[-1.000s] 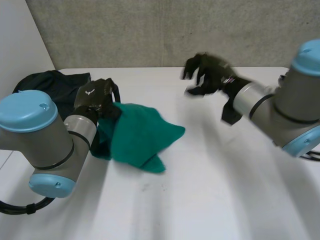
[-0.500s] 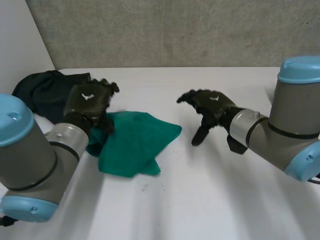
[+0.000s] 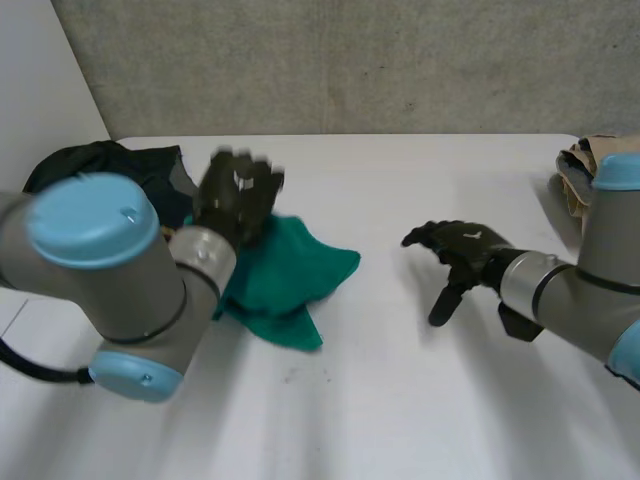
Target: Fold the laundry.
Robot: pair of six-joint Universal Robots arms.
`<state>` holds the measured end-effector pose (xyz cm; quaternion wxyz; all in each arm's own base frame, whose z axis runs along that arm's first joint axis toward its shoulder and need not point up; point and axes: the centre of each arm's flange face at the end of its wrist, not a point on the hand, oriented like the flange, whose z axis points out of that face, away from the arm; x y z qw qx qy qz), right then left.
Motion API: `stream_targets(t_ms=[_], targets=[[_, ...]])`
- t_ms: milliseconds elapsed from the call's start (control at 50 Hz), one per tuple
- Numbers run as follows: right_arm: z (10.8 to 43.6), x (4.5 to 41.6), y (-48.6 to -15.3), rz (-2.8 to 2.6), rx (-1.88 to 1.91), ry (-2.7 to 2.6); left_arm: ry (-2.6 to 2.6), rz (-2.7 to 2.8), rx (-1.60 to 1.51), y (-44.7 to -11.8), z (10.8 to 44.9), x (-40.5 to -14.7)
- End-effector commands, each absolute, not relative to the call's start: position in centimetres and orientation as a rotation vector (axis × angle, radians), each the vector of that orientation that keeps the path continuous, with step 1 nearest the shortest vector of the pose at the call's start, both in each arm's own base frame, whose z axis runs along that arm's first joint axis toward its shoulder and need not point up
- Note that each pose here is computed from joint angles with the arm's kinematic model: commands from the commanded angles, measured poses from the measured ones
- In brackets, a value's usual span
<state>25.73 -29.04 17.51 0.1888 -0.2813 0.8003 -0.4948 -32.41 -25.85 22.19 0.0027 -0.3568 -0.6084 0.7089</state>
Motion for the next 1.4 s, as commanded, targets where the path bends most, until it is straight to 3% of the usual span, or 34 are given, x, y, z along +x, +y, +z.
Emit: stream_targets(t_ms=[20, 140, 320, 660, 880, 980, 1080, 1140, 1240, 1360, 1400], targets=[[18.6, 23.6, -31.5, -1.479, -0.656, 2.290, -1.552, 2.445, -0.825, -23.4, 34.0, -32.8], [18.7, 23.4, -31.7, -1.383, -0.404, 2.289, -1.431, 2.438, -0.621, -23.4, 38.6, -32.5], [19.1, 24.7, -31.7, -1.160, -0.046, 2.158, -1.470, 2.332, -0.570, -23.1, 38.2, -32.8], [15.8, 40.4, -26.7, -0.720, 0.027, 1.775, -1.519, 2.106, -0.463, -22.3, 35.6, -34.2], [14.1, 45.1, -25.4, -0.603, 0.094, 1.653, -1.543, 2.060, -0.425, -22.1, 35.0, -34.1], [13.1, 45.0, -25.1, -0.605, 0.104, 1.679, -1.556, 2.047, -0.397, -22.0, 34.8, -33.8], [13.4, 42.4, -26.9, -0.794, 0.070, 1.756, -1.570, 2.046, -0.394, -21.6, 34.5, -33.1], [15.5, 39.8, -28.6, -0.975, -0.015, 1.791, -1.567, 2.078, -0.361, -21.7, 35.0, -31.9], [21.2, 32.2, -33.8, -1.512, -0.227, 1.852, -1.610, 2.145, -0.262, -24.2, 33.9, -29.3], [25.1, 30.2, -33.0, -1.814, -0.559, 1.854, -1.691, 2.085, -0.229, -25.1, 31.0, -28.7], [26.1, 30.0, -32.2, -1.845, -0.634, 1.854, -1.777, 2.031, -0.240, -25.7, 28.2, -28.9]])
